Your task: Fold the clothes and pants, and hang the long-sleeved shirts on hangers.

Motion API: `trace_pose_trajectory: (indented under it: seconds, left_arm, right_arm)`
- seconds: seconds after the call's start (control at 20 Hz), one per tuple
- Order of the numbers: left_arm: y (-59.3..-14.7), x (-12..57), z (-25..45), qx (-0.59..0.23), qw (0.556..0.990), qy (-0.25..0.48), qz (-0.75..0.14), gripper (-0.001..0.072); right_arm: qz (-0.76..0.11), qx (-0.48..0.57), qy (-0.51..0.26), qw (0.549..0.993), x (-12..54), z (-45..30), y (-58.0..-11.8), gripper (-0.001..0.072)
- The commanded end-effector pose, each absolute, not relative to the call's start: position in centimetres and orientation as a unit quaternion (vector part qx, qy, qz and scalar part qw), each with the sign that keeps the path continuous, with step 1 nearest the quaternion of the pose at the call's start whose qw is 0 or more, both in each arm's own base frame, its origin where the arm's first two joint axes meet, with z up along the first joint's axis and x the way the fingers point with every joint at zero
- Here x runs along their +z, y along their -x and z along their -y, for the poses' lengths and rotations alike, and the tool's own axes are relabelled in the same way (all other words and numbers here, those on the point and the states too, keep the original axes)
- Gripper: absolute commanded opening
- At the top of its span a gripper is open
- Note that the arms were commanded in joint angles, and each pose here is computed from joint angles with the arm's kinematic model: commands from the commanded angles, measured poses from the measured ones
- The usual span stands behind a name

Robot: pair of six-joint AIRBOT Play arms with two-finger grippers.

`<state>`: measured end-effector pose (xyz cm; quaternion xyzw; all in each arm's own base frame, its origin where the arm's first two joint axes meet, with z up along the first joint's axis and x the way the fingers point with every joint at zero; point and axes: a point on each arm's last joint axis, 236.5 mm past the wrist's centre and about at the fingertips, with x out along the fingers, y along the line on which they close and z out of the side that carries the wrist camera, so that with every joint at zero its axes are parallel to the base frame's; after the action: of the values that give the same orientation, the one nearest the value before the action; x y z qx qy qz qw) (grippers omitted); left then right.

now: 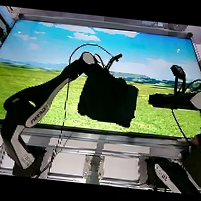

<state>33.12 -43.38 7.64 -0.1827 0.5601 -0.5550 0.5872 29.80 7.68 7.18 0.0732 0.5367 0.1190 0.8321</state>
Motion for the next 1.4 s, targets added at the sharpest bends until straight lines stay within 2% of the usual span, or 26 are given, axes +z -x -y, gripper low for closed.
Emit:
trace_pose_trajectory:
  seconds: [0.0, 0.05, 0.2, 0.4, 0.55, 0.75, 0.8, 0.85, 0.9, 0.95, 1.0, 1.15, 1.25, 1.35]
  left_arm:
    - [-34.8, 7.9, 40.9, -0.550, 0.597, 0.180, -0.555, 0.0483]
    - [-35.9, 7.0, 39.1, -0.521, 0.618, 0.162, -0.566, 0.0483]
    - [-38.4, 3.1, 29.8, -0.380, 0.684, 0.029, -0.623, 0.0483]
    - [-39.2, 2.2, 17.5, -0.204, 0.706, -0.137, -0.664, 0.0484]
    - [-38.4, 2.0, 14.1, -0.166, 0.715, -0.151, -0.662, 0.0485]
    - [-35.4, -0.3, 11.2, -0.147, 0.715, -0.135, -0.670, 0.0485]
    - [-34.5, -1.0, 10.6, -0.143, 0.710, -0.132, -0.677, 0.0485]
    - [-33.6, -1.7, 10.1, -0.140, 0.703, -0.131, -0.685, 0.0484]
    - [-32.7, -2.4, 9.7, -0.138, 0.695, -0.130, -0.694, 0.0484]
    - [-31.9, -3.1, 9.5, -0.137, 0.686, -0.130, -0.702, 0.0484]
    - [-31.2, -3.8, 9.2, -0.136, 0.678, -0.131, -0.711, 0.0485]
    - [-30.0, -4.9, 8.9, -0.128, 0.664, -0.126, -0.726, 0.0485]
    - [-29.8, -4.8, 8.8, -0.121, 0.665, -0.120, -0.727, 0.0484]
    - [-29.9, -4.4, 8.9, -0.122, 0.670, -0.120, -0.722, 0.0484]
  right_arm:
    - [-0.534, 0.118, -0.059, 0.835, 6.6, -7.4, -30.6, 0.0585]
    - [-0.541, 0.120, -0.060, 0.830, 5.8, -7.5, -31.0, 0.0624]
    - [-0.577, 0.146, -0.071, 0.800, 2.0, -8.9, -32.3, 0.0629]
    - [-0.634, 0.194, -0.123, 0.739, -4.8, -12.2, -33.5, 0.0631]
    - [-0.663, 0.206, -0.161, 0.702, -8.4, -13.7, -33.6, 0.0632]
    - [-0.667, 0.229, -0.198, 0.681, -9.8, -15.5, -33.7, 0.0622]
    - [-0.662, 0.238, -0.204, 0.681, -9.6, -16.0, -33.8, 0.0569]
    - [-0.660, 0.239, -0.208, 0.681, -9.5, -16.1, -33.9, 0.0410]
    - [-0.659, 0.243, -0.208, 0.681, -9.4, -16.2, -33.9, 0.0213]
    - [-0.659, 0.252, -0.201, 0.680, -9.4, -16.3, -33.7, 0.0068]
    - [-0.660, 0.258, -0.197, 0.677, -9.3, -16.3, -33.5, 0.0022]
    - [-0.666, 0.244, -0.190, 0.678, -8.8, -14.0, -33.6, 0.0022]
    - [-0.678, 0.194, -0.173, 0.687, -7.6, -9.3, -34.3, 0.0022]
    - [-0.687, 0.104, -0.137, 0.705, -6.0, -1.5, -34.3, 0.0021]
